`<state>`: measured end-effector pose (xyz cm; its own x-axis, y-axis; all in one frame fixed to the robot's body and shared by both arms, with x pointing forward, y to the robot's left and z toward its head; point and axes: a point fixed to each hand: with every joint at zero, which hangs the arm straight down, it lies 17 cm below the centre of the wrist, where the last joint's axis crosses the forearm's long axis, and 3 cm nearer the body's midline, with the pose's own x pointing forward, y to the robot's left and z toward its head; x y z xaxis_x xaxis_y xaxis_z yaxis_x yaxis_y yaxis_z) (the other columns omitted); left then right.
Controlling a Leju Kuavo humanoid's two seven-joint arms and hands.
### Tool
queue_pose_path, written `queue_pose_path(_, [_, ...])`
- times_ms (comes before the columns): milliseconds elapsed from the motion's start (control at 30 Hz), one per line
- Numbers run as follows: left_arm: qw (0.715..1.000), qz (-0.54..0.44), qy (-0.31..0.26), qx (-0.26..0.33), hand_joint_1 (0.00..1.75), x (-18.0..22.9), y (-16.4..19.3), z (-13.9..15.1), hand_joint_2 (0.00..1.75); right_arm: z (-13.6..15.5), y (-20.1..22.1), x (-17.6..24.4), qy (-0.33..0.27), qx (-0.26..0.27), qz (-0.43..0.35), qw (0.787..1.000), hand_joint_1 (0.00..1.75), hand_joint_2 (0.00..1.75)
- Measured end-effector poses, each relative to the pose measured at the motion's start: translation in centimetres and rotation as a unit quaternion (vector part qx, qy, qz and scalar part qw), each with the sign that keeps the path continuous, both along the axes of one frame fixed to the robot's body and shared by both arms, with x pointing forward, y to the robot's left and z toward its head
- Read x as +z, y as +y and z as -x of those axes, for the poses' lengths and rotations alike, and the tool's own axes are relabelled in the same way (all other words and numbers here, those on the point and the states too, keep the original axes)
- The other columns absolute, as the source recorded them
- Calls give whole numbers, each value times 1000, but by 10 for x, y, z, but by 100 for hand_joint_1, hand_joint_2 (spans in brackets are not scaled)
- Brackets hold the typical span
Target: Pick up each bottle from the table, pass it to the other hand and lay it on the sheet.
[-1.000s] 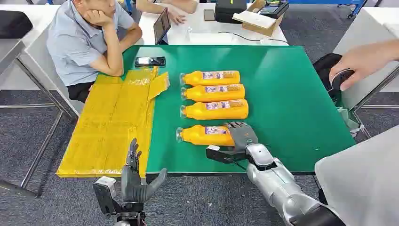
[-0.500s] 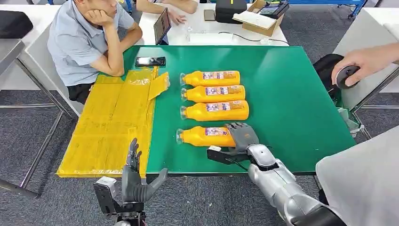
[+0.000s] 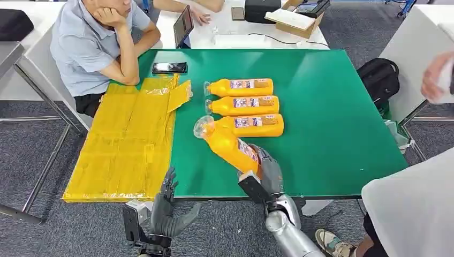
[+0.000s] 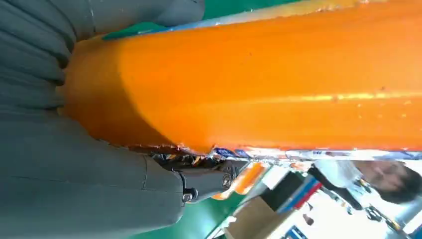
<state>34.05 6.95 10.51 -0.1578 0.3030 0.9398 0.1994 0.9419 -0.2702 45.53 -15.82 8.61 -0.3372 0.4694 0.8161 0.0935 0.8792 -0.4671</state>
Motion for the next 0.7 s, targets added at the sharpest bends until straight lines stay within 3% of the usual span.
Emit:
queue_pose_path(133, [1000,23,1,-18,0,2,-4,3,175,10,24,14,-20,29,-17,999,175,175])
queue_pose_path(467, [997,61,-28,-26,0,27,-5,2,175,73,135,17,-48,162,-1,986,173,175])
queue_pose_path(700, [992,117,-33,-40,0,40,-3,5,175,98,170,10,-43,205,4,978,175,175])
